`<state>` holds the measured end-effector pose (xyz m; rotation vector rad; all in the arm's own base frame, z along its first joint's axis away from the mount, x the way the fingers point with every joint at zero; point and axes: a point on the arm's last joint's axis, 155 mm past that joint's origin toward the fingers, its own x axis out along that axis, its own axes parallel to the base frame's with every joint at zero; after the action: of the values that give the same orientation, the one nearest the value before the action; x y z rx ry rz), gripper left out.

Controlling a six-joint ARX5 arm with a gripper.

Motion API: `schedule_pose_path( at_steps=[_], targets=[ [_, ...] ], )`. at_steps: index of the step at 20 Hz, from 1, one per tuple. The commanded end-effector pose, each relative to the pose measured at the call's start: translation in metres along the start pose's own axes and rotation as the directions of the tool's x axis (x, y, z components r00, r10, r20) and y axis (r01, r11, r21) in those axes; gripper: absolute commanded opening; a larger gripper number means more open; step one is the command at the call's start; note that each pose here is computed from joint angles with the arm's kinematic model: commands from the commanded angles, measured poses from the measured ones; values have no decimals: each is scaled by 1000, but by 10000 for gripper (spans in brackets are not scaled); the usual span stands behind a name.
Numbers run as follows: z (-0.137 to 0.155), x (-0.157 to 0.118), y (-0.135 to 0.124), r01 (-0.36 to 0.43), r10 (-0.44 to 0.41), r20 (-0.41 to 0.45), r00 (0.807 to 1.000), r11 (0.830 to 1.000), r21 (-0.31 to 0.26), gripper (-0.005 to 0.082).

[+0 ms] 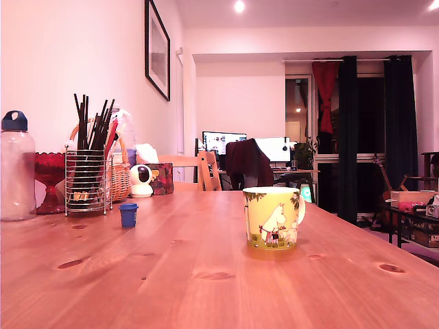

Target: Pick the coffee capsule and then drop it inside the coffee cup in front of you

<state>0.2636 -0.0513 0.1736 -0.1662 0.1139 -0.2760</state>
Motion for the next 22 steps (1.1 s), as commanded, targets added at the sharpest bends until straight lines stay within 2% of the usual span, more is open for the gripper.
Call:
schedule_pose_path(
  at_steps=[1,4,6,7,8,9,10,11,14,22],
  targets=[
    [-4,7,-1,11,-11,-11,1000,1000,-5,-12],
    [0,20,-4,38,-38,6,999,999,2,9],
    [-8,28,-4,47,-47,-19,999,999,-3,90],
    [-13,32,-4,50,-50,-35,998,999,-7,169],
    [-18,36,-4,53,-53,-49,997,999,-11,305],
    [-22,40,-4,56,-57,-61,997,998,-14,480],
    [-25,44,-4,59,-59,-67,996,998,-5,603],
    [-28,48,-4,62,-62,-72,996,998,-2,637],
    [-33,58,-1,67,-64,-71,995,997,43,637],
    [-54,77,6,69,-64,-90,994,996,50,637]
  ],
)
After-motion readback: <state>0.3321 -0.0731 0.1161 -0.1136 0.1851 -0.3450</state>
